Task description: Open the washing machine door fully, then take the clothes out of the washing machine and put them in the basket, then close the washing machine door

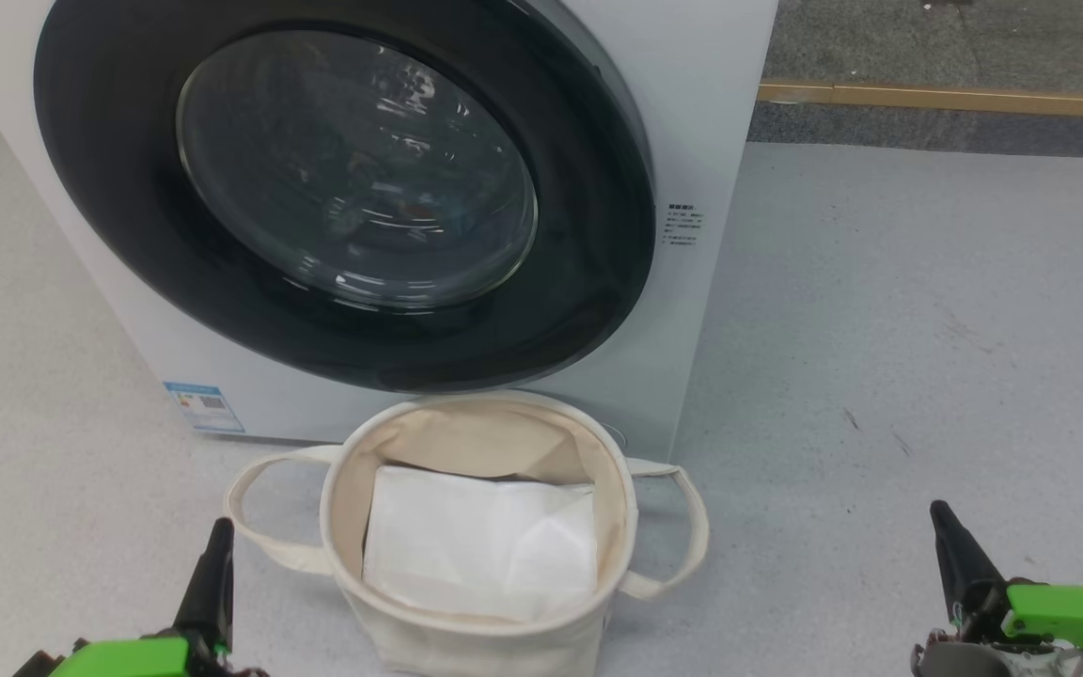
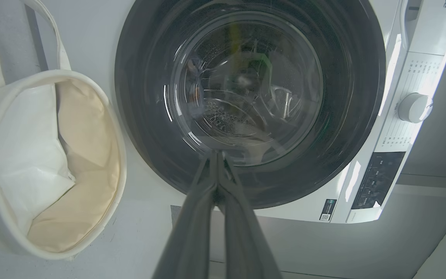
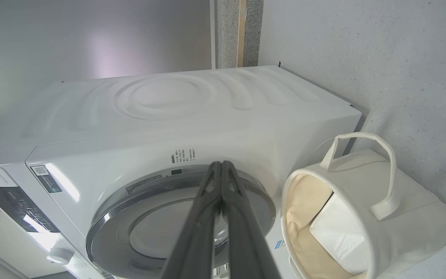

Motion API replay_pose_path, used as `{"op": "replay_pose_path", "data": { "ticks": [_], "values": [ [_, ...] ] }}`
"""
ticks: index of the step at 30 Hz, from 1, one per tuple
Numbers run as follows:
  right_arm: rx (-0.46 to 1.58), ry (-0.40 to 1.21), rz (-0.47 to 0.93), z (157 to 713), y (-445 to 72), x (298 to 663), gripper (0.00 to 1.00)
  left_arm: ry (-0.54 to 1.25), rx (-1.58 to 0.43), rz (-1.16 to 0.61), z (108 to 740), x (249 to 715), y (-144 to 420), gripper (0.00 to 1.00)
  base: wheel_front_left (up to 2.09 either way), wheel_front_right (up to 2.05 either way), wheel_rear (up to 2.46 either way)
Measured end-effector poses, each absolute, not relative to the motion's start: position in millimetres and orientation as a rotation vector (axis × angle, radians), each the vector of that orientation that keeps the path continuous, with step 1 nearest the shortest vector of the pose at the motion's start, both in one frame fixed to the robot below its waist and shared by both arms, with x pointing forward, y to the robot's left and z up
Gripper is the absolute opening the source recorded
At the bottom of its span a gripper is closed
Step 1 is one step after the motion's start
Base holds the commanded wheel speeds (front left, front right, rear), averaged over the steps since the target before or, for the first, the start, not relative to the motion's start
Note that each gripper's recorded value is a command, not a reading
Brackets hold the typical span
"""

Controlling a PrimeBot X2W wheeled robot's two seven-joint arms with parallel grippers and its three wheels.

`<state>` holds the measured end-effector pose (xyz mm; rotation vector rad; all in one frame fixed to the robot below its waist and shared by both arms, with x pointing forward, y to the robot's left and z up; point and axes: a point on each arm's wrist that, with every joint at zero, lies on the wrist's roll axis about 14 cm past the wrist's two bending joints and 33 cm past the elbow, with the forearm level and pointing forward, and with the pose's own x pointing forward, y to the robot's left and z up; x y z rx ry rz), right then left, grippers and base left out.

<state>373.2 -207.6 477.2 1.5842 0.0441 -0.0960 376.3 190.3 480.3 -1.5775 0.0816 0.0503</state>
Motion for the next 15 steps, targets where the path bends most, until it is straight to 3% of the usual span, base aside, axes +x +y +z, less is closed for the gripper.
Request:
{"op": "replay_pose_path", "data": {
  "ticks": [15],
  "values": [
    [1.584, 0.044, -0.096, 477.2, -207.6, 373.2, 0.00, 0.082, -1.578, 0.050, 480.3, 376.3, 190.3, 0.00, 0.00, 0.00, 0.00]
  ]
}}
